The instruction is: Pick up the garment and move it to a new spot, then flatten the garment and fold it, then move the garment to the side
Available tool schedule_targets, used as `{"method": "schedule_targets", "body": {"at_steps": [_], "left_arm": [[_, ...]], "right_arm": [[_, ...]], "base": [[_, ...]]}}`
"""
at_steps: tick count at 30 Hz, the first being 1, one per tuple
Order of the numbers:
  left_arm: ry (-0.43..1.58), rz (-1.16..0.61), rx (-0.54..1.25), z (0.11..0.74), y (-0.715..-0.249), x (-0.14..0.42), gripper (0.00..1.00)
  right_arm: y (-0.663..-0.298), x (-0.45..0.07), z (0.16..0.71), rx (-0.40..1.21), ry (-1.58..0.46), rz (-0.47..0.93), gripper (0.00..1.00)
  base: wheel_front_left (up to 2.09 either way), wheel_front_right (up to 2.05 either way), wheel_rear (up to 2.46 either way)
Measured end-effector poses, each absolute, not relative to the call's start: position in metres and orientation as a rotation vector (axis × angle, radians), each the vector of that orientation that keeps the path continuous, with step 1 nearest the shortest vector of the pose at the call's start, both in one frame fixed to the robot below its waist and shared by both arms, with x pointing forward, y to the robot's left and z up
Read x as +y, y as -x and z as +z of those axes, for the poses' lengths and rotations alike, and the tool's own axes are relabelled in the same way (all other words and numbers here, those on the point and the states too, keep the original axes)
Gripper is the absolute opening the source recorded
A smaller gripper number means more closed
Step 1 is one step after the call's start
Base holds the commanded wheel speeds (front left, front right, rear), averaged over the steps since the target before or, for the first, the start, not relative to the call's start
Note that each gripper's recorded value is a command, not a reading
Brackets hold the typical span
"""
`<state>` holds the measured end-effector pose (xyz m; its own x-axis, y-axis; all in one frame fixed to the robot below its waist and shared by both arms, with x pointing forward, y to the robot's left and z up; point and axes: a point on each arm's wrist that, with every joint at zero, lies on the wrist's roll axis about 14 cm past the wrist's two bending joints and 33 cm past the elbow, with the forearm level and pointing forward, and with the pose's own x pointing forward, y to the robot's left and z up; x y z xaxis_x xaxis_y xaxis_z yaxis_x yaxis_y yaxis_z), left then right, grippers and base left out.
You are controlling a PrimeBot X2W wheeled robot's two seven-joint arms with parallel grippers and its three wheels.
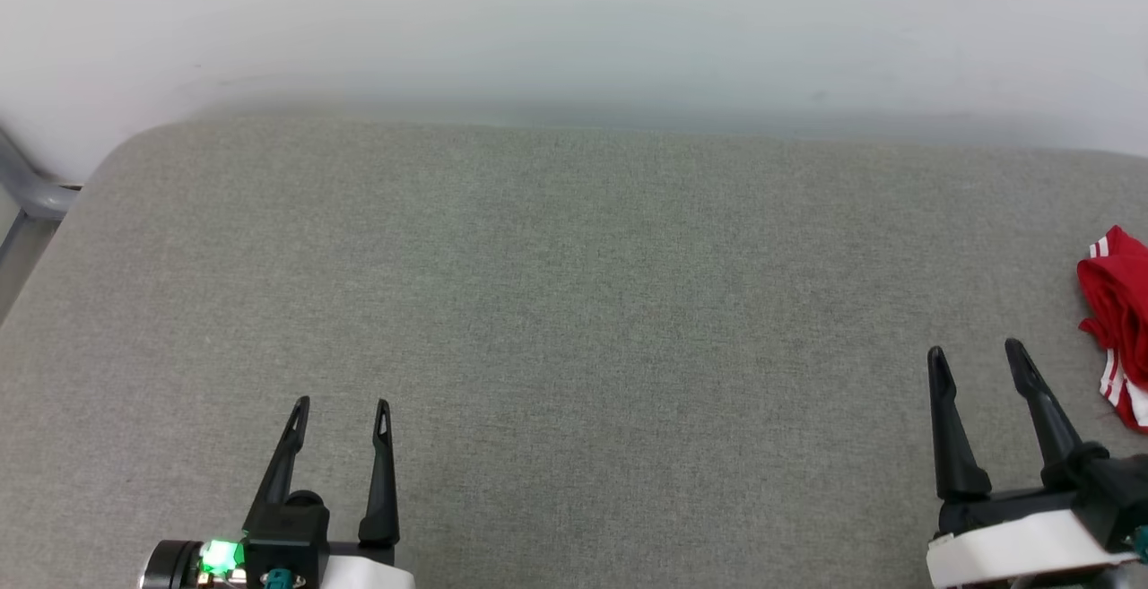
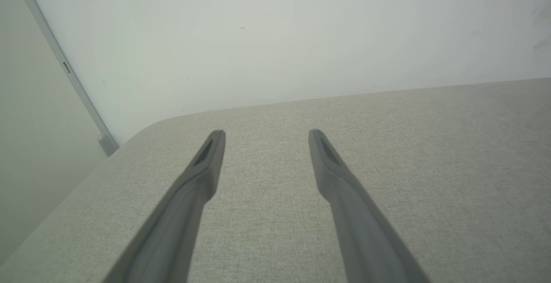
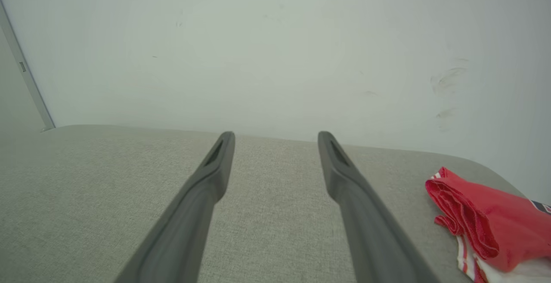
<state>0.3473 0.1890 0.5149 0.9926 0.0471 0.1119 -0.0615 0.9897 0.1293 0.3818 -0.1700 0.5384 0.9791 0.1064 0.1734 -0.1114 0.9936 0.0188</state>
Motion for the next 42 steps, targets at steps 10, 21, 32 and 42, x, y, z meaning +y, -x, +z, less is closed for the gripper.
{"method": "schedule_targets", "body": {"at_steps": [10, 21, 32, 42], "left_arm": [[-0.122, 0.047, -0.113, 0.516, -0.338, 0.186, 1.00], [-0.116, 0.041, -0.113, 0.516, -0.332, 0.186, 1.00], [-0.115, 0.032, -0.110, 0.515, -0.333, 0.185, 1.00], [-0.115, 0.028, -0.105, 0.513, -0.334, 0.185, 0.00]], "right_arm": [[-0.361, -0.172, 0.531, -0.153, -0.034, 0.100, 1.00], [-0.351, -0.176, 0.525, -0.137, -0.055, 0.086, 1.00], [-0.350, -0.178, 0.519, -0.119, -0.071, 0.077, 1.00], [-0.350, -0.179, 0.514, -0.107, -0.080, 0.074, 0.00]], "base": [[0.00, 0.00, 0.00], [0.00, 0.00, 0.00], [0.00, 0.00, 0.00], [0.00, 0.00, 0.00]]}}
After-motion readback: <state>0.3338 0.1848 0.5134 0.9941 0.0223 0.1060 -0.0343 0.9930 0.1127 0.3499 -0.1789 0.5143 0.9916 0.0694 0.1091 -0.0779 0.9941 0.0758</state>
